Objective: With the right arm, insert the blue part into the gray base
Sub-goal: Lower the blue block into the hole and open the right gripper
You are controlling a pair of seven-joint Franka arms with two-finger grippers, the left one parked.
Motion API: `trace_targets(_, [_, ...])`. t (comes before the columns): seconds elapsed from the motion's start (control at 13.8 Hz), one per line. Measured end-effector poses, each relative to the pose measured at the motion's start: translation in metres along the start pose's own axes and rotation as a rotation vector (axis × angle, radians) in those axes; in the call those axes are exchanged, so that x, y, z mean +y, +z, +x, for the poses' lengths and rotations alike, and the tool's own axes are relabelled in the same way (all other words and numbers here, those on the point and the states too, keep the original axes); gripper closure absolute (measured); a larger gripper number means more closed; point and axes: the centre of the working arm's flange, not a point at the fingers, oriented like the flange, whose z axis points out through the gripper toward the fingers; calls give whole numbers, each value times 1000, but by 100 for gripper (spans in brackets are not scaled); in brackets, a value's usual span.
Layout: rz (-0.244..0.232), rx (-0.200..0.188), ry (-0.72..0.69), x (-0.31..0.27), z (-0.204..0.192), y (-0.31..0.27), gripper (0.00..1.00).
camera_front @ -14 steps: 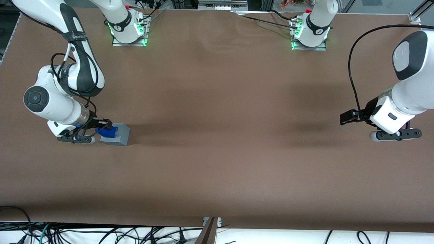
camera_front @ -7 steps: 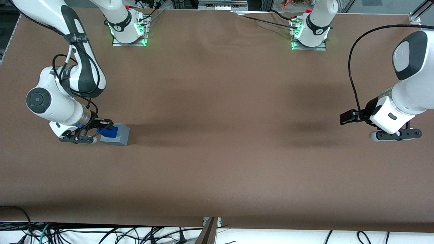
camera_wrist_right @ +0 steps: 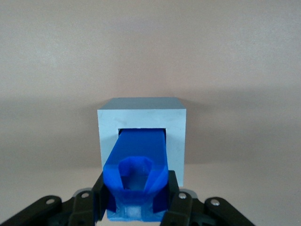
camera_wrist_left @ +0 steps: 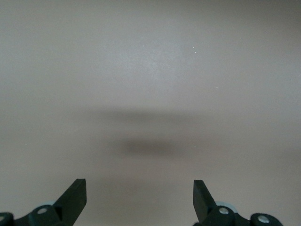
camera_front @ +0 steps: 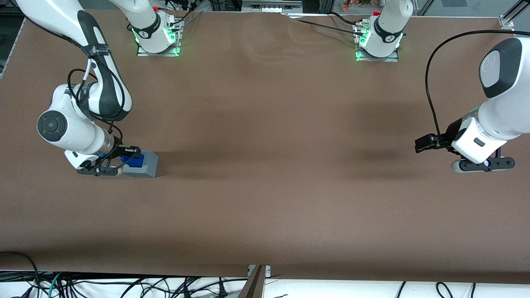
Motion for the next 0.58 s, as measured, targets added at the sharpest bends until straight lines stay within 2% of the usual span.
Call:
trace_targets(0.29, [0,-1,-11,0,0,1,48])
trace_targets(0.43, [1,0,-13,-1,0,0,28])
trace_targets(0.58, [3,12,-17,-1,1,-6,4])
